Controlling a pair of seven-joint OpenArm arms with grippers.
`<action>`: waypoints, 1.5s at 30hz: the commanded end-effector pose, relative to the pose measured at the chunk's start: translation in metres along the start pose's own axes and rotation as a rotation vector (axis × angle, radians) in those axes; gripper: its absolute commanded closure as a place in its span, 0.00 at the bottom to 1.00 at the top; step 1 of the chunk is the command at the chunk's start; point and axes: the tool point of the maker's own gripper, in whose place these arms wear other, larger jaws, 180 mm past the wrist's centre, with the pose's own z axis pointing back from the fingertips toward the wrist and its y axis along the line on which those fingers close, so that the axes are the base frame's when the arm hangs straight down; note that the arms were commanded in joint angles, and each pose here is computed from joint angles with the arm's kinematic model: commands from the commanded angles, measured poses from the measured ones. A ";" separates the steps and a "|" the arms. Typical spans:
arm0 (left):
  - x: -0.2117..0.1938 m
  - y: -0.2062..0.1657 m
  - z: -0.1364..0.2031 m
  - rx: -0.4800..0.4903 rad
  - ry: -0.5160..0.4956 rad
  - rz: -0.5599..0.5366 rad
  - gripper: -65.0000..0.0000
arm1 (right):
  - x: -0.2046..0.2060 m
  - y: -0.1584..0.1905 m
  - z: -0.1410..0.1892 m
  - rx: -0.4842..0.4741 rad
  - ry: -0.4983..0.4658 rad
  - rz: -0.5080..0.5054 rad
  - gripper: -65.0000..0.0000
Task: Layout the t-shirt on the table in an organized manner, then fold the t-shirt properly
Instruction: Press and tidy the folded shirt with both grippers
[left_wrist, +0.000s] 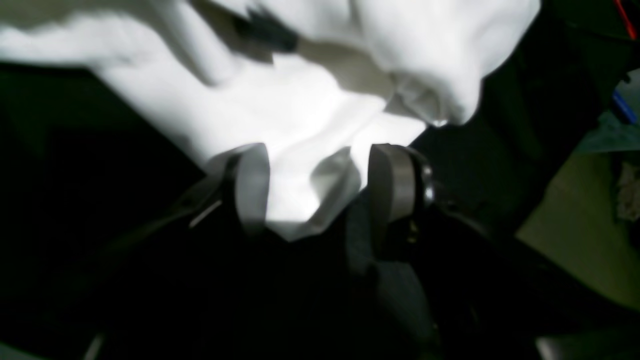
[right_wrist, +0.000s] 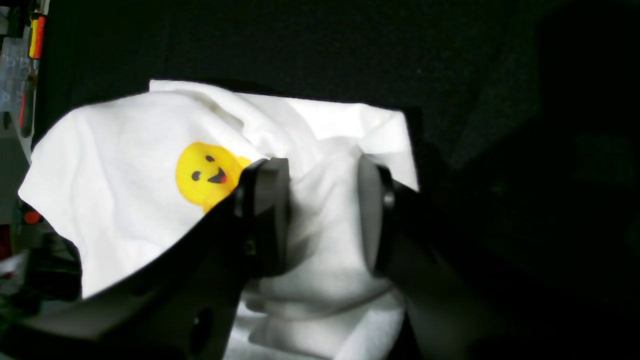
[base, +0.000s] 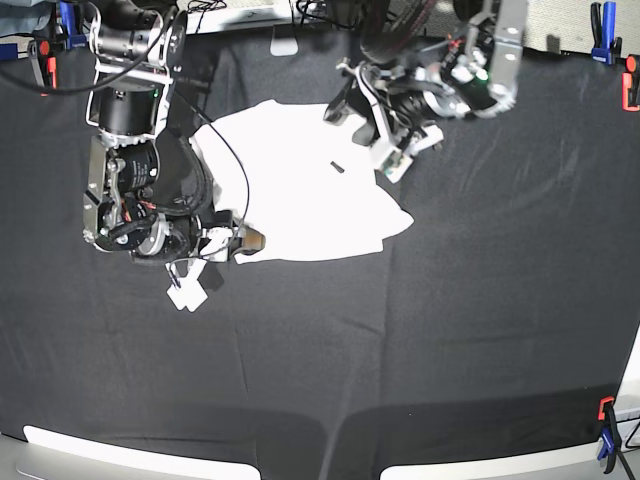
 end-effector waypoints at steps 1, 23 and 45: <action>-0.002 0.008 -0.004 0.031 0.012 0.011 0.55 | 0.017 -0.002 0.008 -0.017 -0.021 0.041 0.66; 0.074 0.126 -0.001 0.344 0.040 -0.209 0.55 | -0.016 -0.012 0.035 -0.096 0.005 0.101 0.66; 0.113 0.099 -0.058 0.129 -0.014 -0.046 0.55 | -0.108 0.080 0.056 0.110 0.003 0.122 0.66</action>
